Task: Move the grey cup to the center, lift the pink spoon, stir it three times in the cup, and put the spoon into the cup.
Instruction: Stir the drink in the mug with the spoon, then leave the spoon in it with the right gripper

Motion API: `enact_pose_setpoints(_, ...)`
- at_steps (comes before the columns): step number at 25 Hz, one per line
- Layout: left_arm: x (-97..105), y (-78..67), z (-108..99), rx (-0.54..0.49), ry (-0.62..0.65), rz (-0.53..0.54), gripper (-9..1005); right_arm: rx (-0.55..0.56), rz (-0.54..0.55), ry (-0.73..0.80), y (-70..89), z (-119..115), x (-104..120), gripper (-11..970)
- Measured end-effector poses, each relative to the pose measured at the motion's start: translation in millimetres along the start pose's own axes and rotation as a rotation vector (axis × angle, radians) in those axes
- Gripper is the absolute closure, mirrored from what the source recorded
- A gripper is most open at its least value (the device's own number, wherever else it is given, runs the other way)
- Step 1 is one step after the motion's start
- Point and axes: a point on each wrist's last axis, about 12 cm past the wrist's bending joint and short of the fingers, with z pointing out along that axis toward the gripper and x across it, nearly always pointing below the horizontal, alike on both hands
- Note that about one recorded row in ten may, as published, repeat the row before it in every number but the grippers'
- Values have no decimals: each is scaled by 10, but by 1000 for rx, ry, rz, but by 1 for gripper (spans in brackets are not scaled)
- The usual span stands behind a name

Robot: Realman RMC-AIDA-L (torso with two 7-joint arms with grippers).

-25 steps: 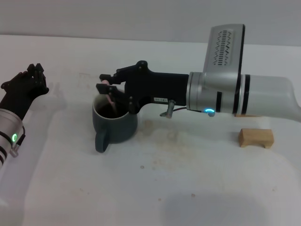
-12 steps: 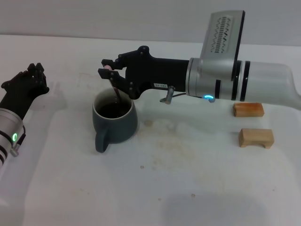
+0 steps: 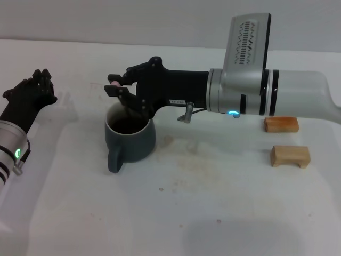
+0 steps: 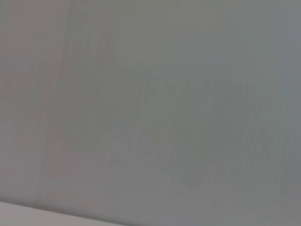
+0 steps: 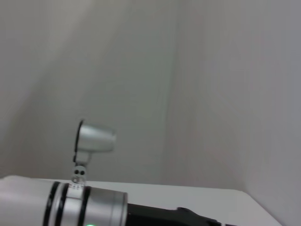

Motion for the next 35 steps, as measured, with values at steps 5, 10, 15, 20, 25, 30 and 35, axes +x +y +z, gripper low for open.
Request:
enact_pose_setpoints(5, -9, -10, 15, 3, -2, 2, 863, -41, -15, -12, 47, 6, -17, 853)
enact_pose_setpoints(10, -1, -6, 16, 0, 6, 2, 863, -84, -29, -12, 114, 8, -4, 855)
enact_pose_setpoints(15, 3, -8, 14, 2, 8, 1, 863, -89, -10, 1, 169, -29, 68, 855)
enact_pose_setpoints(20, 3, -17, 18, 6, 9, 3, 863, -55, 2, 5, 155, -93, 128, 857)
enact_pose_setpoints(25, 4, -29, 23, 12, 11, 5, 863, -24, -9, -4, 88, -106, 98, 858)
enact_pose_setpoints(30, 8, -29, 19, 13, 12, 3, 863, 23, -17, 5, -9, -67, 55, 858)
enact_pose_setpoints(35, 15, -24, 9, 11, 14, 2, 863, 44, -35, 17, -82, -7, -6, 859)
